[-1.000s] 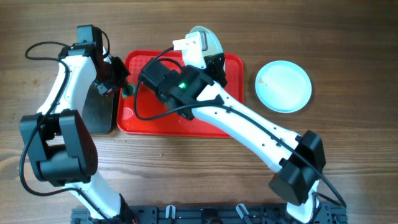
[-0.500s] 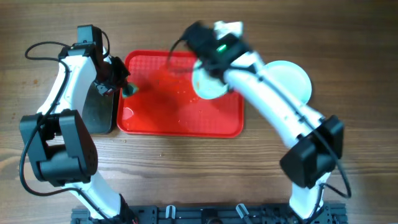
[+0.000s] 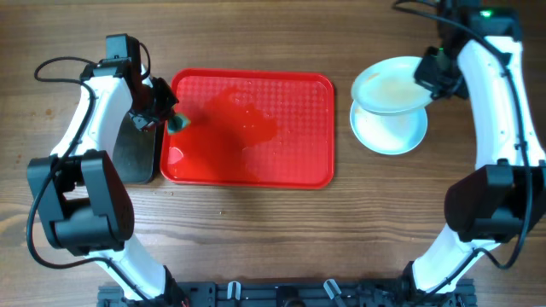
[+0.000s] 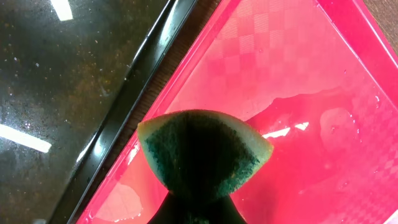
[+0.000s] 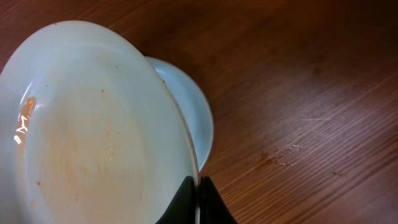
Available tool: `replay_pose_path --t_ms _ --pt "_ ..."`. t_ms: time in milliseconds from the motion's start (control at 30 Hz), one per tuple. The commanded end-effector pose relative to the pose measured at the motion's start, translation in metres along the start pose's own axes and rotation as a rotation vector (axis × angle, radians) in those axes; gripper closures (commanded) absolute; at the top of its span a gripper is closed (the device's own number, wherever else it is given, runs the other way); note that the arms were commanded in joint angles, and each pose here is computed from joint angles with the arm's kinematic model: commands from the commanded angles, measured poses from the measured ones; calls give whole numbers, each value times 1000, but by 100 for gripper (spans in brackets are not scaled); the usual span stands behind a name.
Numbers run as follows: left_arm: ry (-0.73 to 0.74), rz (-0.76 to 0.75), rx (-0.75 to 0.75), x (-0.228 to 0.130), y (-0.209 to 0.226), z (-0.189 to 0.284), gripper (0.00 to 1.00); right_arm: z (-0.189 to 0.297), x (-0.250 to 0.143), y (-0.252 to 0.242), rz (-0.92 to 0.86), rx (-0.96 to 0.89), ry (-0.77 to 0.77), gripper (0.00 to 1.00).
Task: Clean dirty plates on tray and stack at the side
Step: 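Set the plate onto the stacked plates right of the tray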
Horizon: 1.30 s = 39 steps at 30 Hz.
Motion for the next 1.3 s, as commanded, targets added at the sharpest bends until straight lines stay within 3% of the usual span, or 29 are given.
replay_pose_path --t_ms 0,267,300,367,467,567,667,833,1033,1067,1133,1267 --pt "-19 -14 -1 3 -1 4 96 -4 -10 -13 -4 4 42 96" --pt "-18 -14 -1 3 -1 4 96 -74 -49 9 34 72 175 93" --pt "-19 -15 -1 3 -1 4 96 -80 -53 13 54 90 182 87" --pt "-24 -57 -8 5 -3 13 96 -96 -61 19 77 123 194 66" --pt "-61 -154 -24 13 -15 44 96 -77 -49 33 137 238 161 66" --pt "-159 -366 20 22 -16 76 96 -18 -16 58 187 452 24 64" --pt "-187 -337 171 29 11 84 96 21 -5 84 284 606 -74 56" --pt "-151 -269 212 33 43 76 96 28 -15 117 392 625 -109 39" --pt "-198 -339 288 41 64 46 96 31 -37 147 488 589 -116 34" --pt "-213 -331 287 43 66 40 94 32 -40 151 498 591 -115 34" --pt "-241 -294 279 46 73 29 83 34 -46 156 516 595 -110 34" --pt "-252 -214 281 48 94 12 83 35 -56 161 540 593 -86 34"
Point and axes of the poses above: each gripper's point midway between its finger pads, its own z axis back along the fingers, its own y axis along the line the jaws close on, x = y × z, the point moved 4 cm from there along z, back along the fingers, and after that the axes turned 7 degrees about z, right-handed, at the moved point
